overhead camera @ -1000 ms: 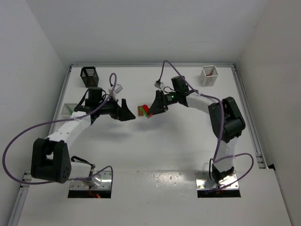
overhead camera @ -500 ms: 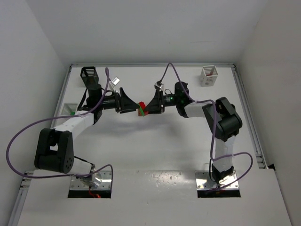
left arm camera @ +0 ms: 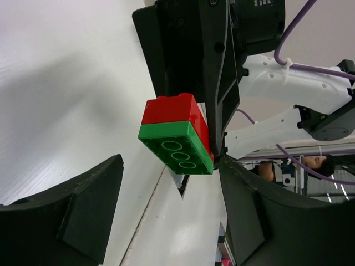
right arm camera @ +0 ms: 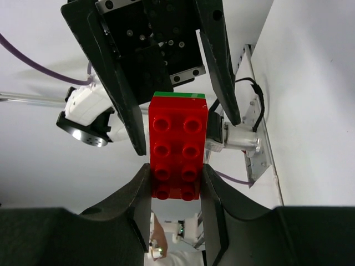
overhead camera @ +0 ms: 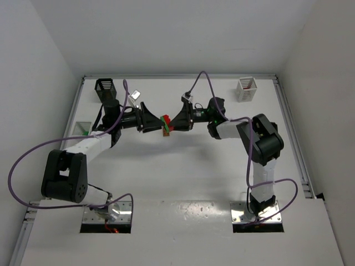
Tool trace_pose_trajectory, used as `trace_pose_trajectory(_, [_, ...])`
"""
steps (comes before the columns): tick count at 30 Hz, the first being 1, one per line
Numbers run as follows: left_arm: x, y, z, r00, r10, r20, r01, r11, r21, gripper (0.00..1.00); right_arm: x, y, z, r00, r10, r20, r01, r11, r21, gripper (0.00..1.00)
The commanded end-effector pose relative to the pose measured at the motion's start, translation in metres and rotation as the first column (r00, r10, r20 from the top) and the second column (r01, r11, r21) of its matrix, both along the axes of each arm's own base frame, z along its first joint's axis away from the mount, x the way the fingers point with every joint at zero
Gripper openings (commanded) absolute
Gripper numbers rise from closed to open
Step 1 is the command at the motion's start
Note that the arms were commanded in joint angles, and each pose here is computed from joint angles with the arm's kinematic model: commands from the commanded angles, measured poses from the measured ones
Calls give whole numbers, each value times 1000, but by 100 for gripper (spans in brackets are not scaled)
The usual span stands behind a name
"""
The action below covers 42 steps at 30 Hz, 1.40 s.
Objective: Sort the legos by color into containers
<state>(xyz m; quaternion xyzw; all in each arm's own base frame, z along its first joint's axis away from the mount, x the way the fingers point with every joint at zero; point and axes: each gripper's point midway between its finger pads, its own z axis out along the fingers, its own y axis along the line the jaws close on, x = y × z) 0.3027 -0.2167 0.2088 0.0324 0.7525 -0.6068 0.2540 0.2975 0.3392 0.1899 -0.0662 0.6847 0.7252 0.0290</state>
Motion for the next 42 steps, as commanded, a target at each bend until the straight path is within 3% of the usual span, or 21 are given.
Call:
trace_pose_trajectory(1, [4, -3, 15, 998, 0, 57, 1, 1000, -20, 71, -4, 3, 23, 994, -4, 111, -3, 998, 63, 0])
trace_pose_trajectory(11, [4, -4, 18, 1000, 5, 29, -4, 999, -36, 66, -8, 10, 16, 995, 14, 102, -20, 998, 55, 0])
trace_pose_trajectory(18, [0, -4, 19, 1000, -3, 31, 4, 999, -42, 43, -6, 10, 15, 996, -3, 92, -2, 999, 55, 0])
trace_pose_trajectory(22, [2, -1, 18, 1000, 6, 19, -5, 999, -40, 43, -5, 10, 12, 996, -12, 83, 8, 999, 52, 0])
trace_pose_trajectory(26, [0, -1, 17, 1000, -3, 9, 3, 999, -41, 49, 0, 8, 10, 996, -30, 82, 26, 998, 54, 0])
trace_pose_trajectory(30, [-1, -1, 16, 1000, -3, 0, 3, 999, -39, 48, 0, 8, 10, 996, -30, 82, 26, 998, 54, 0])
trace_pose_trajectory(32, [-1, -1, 16, 1000, -3, 0, 3, 999, -39, 42, 0, 8, 10, 996, -30, 82, 26, 998, 54, 0])
trace_pose_trajectory(33, [-2, -1, 16, 1000, -13, 8, 13, 999, -38, 31, 1, 8, 6, 997, -30, 74, 26, 998, 50, 0])
trace_pose_trajectory(36, [-3, -1, 12, 1000, -13, -1, 13, 999, -37, 11, 7, 7, 9, 996, -49, 81, 44, 997, 56, 0])
trace_pose_trajectory(42, [-13, 1, 2, 1000, -22, 4, 22, 1000, 0, 8, 25, -12, 12, 990, -114, 88, 109, 992, 63, 0])
